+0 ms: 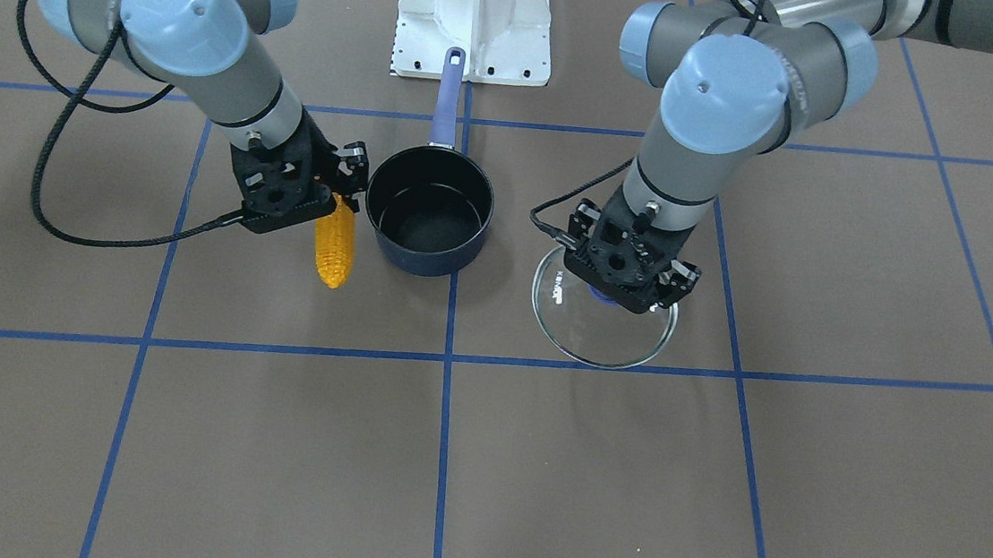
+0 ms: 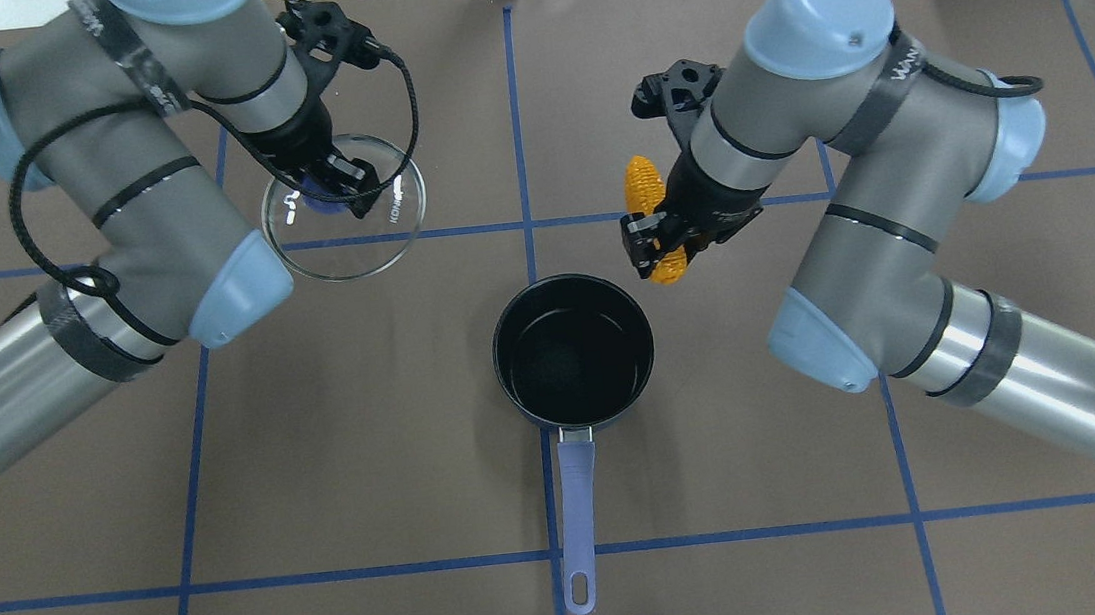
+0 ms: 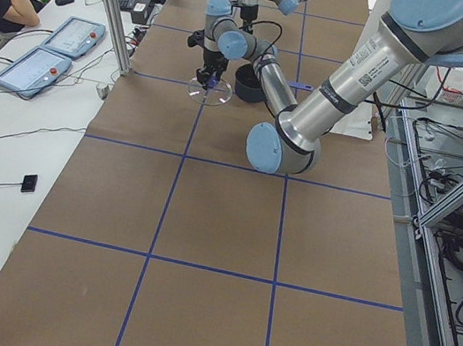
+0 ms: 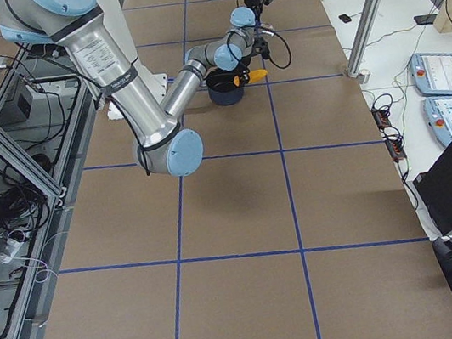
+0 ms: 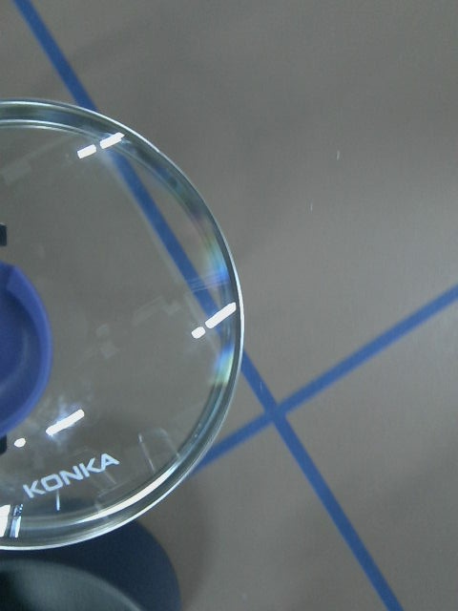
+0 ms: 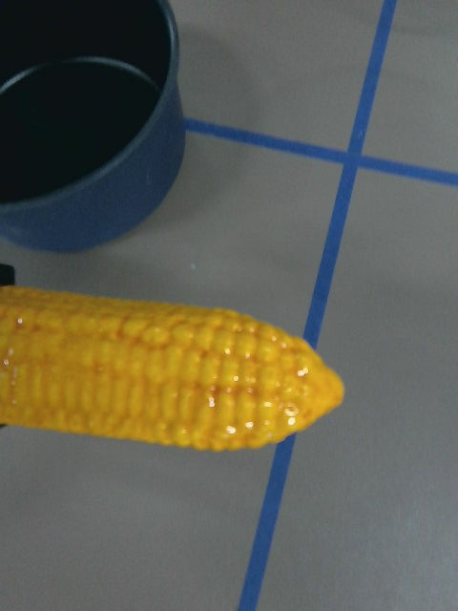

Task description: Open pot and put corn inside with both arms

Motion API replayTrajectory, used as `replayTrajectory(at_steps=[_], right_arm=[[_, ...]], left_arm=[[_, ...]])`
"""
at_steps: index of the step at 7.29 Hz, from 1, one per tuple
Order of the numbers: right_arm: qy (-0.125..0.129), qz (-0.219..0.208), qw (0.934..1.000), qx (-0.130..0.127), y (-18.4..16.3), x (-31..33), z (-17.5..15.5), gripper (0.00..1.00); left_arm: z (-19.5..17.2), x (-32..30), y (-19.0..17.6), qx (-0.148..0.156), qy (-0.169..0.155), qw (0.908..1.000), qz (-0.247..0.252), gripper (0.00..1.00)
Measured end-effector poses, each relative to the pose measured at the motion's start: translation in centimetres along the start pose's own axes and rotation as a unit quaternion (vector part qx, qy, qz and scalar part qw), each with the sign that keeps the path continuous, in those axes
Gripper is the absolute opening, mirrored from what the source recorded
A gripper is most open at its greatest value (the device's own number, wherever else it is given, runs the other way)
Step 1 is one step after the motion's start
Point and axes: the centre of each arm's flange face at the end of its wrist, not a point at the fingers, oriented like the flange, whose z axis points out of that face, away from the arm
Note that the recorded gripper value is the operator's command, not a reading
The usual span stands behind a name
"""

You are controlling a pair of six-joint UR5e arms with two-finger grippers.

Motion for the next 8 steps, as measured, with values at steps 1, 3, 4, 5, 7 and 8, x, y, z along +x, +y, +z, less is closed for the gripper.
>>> replayTrajectory(at_steps=[1, 3, 4, 5, 7, 8], right_arm=[[0.002, -0.007, 0.9999, -0.009, 0.1, -3.5, 0.5, 0.29], [0.005, -0.022, 0.999, -0.038, 1.8, -8.6, 2.8, 0.29], [0.006, -0.027, 0.9985, -0.047, 2.3, -9.8, 3.7, 0.31], [0.009, -0.029, 0.9981, -0.054, 2.8, -10.2, 4.4, 0.89], [0.008, -0.033, 0.9977, -0.058, 3.3, -10.1, 4.6, 1.0], [0.004, -0.037, 0.9976, -0.058, 3.7, -9.9, 4.3, 1.0]], left_arm=[[-0.4, -3.6, 0.7, -0.003, -0.007, 0.9999, 0.01, 0.57], [-1.1, -9.3, 2.0, -0.009, -0.012, 0.9997, 0.018, 0.57], [-0.9, -11.5, 2.7, -0.014, -0.014, 0.9996, 0.022, 0.57], [-0.1, -13.7, 3.4, -0.017, -0.017, 0.9994, 0.025, 0.57], [2.3, -18.4, 5.9, -0.012, -0.023, 0.9993, 0.027, 0.57], [3.7, -20.2, 7.7, -0.012, -0.022, 0.9993, 0.028, 0.57]])
